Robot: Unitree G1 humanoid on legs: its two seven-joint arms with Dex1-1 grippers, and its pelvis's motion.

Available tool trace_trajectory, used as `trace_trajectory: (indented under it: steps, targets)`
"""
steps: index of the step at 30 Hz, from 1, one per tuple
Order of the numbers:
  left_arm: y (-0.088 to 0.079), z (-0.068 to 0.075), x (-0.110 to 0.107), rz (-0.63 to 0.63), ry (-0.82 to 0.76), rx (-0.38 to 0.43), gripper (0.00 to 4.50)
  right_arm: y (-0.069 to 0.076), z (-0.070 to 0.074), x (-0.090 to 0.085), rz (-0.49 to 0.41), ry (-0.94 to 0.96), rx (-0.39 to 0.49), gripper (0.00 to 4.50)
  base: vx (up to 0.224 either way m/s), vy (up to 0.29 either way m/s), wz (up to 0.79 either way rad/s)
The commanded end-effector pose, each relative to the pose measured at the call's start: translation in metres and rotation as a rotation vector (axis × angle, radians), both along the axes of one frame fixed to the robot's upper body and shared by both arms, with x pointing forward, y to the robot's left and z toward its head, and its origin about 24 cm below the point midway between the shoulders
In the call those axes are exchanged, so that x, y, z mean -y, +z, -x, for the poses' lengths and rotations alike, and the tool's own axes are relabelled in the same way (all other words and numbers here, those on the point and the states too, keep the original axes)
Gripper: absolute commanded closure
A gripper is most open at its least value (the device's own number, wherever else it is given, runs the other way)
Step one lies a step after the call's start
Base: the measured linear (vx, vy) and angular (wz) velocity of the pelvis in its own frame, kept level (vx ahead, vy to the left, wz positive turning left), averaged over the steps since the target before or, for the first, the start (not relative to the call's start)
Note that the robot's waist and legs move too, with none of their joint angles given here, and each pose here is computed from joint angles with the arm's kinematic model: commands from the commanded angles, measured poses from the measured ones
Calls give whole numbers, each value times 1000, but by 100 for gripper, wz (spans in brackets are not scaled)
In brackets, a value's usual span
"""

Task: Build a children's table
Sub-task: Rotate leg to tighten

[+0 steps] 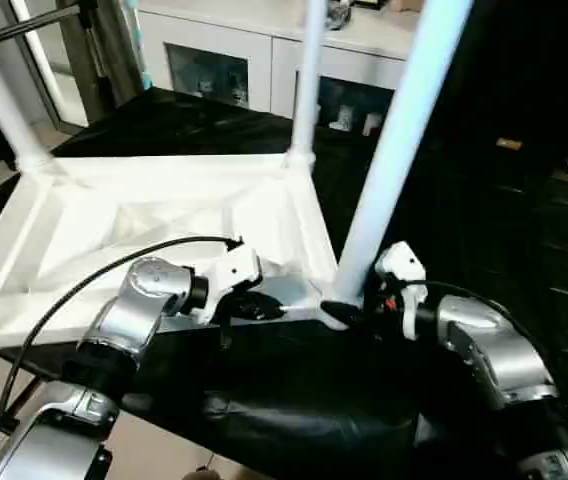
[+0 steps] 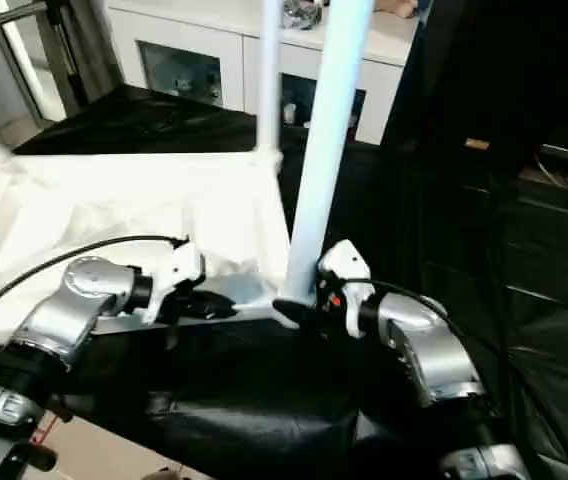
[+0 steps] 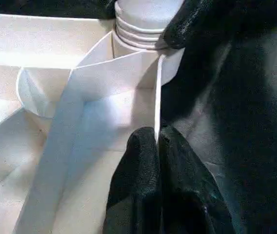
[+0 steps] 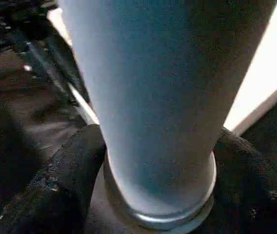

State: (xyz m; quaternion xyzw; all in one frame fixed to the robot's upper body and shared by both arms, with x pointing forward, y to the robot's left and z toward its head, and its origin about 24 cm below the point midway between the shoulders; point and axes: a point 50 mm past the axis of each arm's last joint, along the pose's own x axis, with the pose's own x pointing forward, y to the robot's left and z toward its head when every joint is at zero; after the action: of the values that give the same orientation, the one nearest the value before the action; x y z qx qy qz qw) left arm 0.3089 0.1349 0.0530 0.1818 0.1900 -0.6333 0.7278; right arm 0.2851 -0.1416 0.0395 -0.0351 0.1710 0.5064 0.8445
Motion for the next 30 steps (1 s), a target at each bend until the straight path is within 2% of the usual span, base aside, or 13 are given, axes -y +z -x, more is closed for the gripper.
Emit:
trace_trajectory:
  steps: [1, 5, 8, 9, 11, 12, 17, 19, 22, 24, 26, 28, 30]
  targets:
    - [9, 0, 15, 45, -43, 39, 450, -4, 18, -35, -57, 223, -55, 157, 0, 0, 0]
    - [8, 0, 15, 48, -47, 38, 450, -5, 19, -37, -62, 226, -64, 177, 0, 0, 0]
    - [7, -4, 19, 55, 13, 47, 450, -9, 15, -40, -59, 151, -62, 183, 0, 0, 0]
    - [8, -8, 22, 70, 71, 57, 450, -14, 9, -41, -28, 59, -60, 183, 0, 0, 0]
    - [8, -10, 23, 75, 96, 62, 450, -16, 6, -41, -9, 12, -62, 183, 0, 0, 0]
    - [9, -17, 27, 78, 173, 85, 450, -23, -1, -43, 29, -109, -69, 183, 0, 0, 0]
    - [8, -26, 32, 75, 285, 112, 450, -32, -9, -48, 61, -277, -89, 184, 0, 0, 0]
    - [9, -30, 52, 100, 364, 120, 450, -37, -15, -64, 67, -442, -115, 184, 0, 0, 0]
    - [9, -30, 59, 109, 371, 124, 450, -37, -17, -71, 79, -459, -90, 184, 0, 0, 0]
    - [8, -27, 66, 121, 349, 122, 450, -34, -20, -77, 67, -449, -39, 184, 0, 0, 0]
    - [8, -26, 67, 124, 337, 120, 450, -33, -20, -78, 41, -433, -47, 184, 0, 0, 0]
    - [9, -24, 62, 121, 302, 124, 450, -27, -20, -77, -22, -380, -61, 128, 0, 0, 0]
    - [9, -24, 59, 116, 294, 126, 450, -25, -20, -75, -23, -358, -47, 110, 0, 0, 0]
